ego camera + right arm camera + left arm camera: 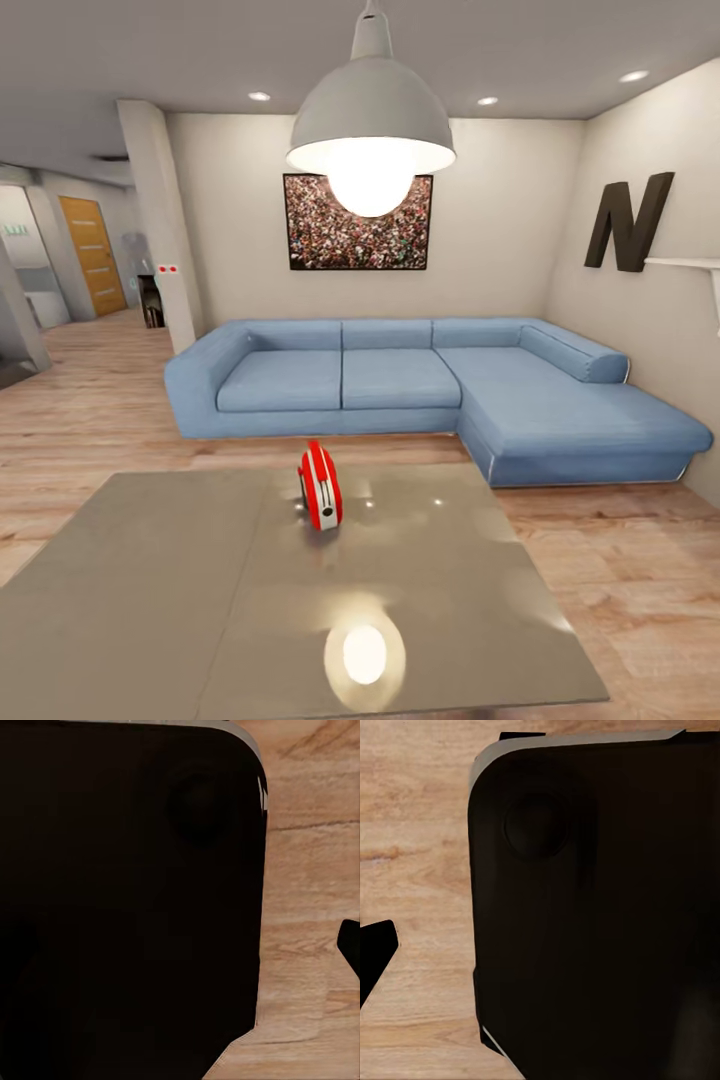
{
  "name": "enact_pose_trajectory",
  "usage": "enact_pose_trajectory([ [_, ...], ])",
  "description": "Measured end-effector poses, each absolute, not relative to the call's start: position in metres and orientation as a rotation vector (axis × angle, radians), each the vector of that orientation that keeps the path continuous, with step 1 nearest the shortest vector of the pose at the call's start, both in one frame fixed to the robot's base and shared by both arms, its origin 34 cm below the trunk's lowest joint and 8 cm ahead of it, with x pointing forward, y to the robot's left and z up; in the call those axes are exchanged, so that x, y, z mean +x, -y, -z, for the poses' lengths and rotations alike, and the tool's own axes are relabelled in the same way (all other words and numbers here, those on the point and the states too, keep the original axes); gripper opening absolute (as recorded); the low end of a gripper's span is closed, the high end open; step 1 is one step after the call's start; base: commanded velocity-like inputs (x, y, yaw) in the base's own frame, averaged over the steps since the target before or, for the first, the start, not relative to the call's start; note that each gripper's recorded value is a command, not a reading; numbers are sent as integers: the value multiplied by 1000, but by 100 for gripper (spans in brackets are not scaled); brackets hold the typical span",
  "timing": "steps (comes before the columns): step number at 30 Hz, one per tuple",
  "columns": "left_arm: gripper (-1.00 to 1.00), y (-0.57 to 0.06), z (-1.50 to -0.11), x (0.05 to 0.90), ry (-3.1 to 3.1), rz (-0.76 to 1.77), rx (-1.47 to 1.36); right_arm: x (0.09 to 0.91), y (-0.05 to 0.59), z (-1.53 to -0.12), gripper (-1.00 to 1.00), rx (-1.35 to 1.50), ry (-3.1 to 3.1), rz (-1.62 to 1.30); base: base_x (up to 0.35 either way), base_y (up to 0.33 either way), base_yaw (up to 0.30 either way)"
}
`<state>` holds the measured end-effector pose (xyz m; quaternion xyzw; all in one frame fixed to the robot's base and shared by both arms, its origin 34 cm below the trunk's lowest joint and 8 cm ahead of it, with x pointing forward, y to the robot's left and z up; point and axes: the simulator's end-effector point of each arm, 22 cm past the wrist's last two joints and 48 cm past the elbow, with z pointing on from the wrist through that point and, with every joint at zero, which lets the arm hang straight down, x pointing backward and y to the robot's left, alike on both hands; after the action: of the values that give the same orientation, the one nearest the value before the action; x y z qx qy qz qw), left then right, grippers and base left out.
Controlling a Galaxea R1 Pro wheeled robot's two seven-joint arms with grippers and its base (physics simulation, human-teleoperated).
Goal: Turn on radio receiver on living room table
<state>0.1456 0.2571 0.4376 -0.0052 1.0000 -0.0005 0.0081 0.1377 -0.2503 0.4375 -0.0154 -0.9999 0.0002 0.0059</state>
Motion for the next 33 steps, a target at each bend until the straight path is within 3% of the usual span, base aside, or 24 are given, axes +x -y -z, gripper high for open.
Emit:
enact_pose_trajectory([
  [33,100,-257,-438,145,-3126,-1,-18,137,251,-438,100,-48,3127,-5,10,19,0],
])
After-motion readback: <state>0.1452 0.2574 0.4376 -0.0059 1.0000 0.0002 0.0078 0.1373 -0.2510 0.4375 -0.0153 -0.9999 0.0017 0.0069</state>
